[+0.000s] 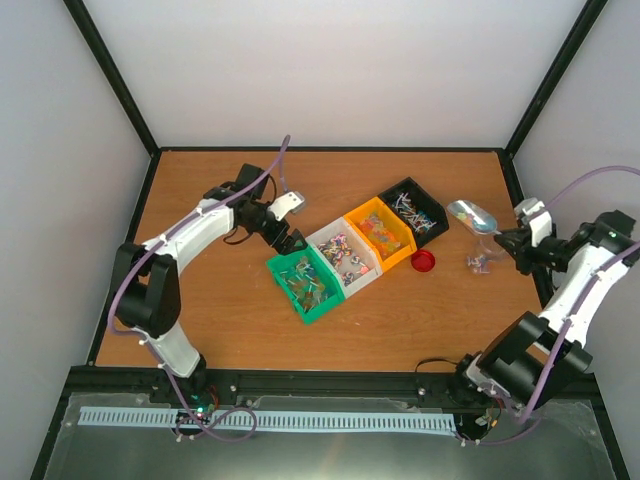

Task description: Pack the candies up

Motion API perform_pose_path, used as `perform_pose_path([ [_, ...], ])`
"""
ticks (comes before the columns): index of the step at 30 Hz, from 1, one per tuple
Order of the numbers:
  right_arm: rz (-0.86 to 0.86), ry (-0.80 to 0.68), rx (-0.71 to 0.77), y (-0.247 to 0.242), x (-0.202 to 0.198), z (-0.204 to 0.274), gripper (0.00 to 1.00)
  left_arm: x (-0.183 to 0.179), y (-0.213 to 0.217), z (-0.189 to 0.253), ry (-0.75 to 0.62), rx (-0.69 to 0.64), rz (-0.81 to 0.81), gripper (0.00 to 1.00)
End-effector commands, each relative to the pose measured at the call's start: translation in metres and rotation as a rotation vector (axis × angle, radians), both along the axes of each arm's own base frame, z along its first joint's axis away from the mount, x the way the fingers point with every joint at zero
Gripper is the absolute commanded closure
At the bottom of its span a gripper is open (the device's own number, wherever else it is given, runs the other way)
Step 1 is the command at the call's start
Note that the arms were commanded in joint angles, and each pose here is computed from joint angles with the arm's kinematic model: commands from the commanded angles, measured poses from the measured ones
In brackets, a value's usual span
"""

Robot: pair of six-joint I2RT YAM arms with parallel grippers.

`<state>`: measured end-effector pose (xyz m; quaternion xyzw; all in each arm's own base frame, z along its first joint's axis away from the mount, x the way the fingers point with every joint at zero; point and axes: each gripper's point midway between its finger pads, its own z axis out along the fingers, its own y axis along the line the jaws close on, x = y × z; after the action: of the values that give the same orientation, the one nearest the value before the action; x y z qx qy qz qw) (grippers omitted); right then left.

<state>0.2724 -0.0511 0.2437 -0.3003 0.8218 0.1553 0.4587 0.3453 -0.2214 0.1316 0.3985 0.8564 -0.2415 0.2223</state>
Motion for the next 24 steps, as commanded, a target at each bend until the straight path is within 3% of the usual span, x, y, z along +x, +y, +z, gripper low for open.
perform_pose_path([
  [1,-0.002,0.023,-0.033,-0.011,-0.018,0.011,0.97,0.005,-0.003,0.025,-0.066,-0.044,-0.001,0.0],
  [24,-0.237,0.234,-0.221,-0.113,-0.049,-0.014,0.97,-0.002,-0.002,0.039,-0.11,-0.077,0.005,0.0],
])
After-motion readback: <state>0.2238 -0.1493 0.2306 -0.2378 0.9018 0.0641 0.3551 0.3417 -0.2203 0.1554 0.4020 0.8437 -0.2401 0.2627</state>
